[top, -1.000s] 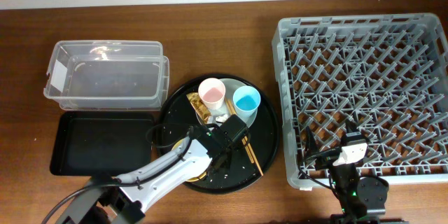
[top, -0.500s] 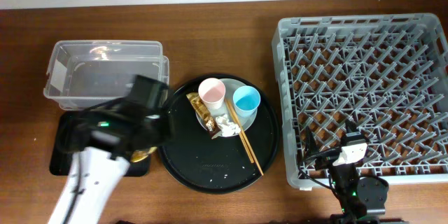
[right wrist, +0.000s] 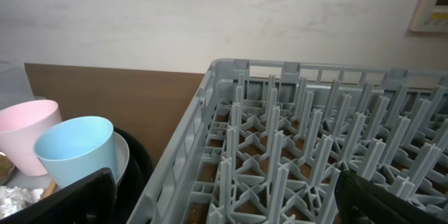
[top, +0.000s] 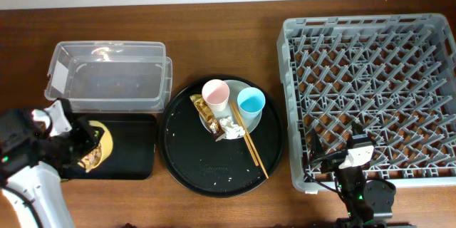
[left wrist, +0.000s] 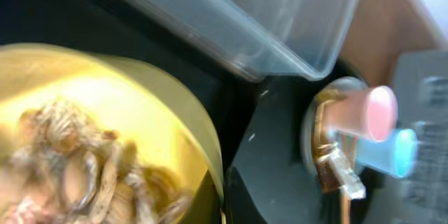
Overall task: Sort waste into correct bins and load items into the dishwasher rack
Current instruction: 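Carry the yellow bowl over the black tray and tip out scraps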
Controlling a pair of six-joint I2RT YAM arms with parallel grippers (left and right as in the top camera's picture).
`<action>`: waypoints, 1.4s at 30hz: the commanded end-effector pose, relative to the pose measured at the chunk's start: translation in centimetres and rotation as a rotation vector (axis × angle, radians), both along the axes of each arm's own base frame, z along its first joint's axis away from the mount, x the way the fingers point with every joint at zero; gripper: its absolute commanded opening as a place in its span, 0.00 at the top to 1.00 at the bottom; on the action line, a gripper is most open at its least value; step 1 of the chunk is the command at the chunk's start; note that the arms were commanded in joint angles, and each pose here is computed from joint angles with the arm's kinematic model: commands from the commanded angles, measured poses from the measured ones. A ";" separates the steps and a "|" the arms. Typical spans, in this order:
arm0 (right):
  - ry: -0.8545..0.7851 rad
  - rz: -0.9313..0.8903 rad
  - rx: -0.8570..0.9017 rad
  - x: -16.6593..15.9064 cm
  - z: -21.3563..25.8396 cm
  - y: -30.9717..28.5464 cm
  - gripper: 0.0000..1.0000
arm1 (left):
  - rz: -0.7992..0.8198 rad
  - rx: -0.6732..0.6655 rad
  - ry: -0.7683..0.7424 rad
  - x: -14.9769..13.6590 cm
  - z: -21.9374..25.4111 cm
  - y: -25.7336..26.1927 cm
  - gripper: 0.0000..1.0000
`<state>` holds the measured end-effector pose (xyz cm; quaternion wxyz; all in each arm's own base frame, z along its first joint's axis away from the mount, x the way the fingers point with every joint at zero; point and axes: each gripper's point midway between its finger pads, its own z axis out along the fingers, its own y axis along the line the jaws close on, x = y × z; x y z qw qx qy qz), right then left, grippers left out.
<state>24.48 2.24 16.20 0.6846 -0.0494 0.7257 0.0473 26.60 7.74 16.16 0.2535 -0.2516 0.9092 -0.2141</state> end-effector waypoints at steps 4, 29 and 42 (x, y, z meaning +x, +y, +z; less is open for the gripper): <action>0.003 -0.011 -0.003 0.0 -0.2 -0.2 0.02 | -0.053 -0.295 -0.290 1.8 -0.2 1.2 1.00; 0.003 -0.011 -0.003 0.0 -0.2 -0.2 0.01 | -0.067 -0.842 -0.458 2.9 0.2 -0.9 1.00; 0.003 -0.011 -0.003 0.0 -0.2 -0.2 0.02 | 0.123 -0.769 -0.511 0.3 -0.2 4.4 1.00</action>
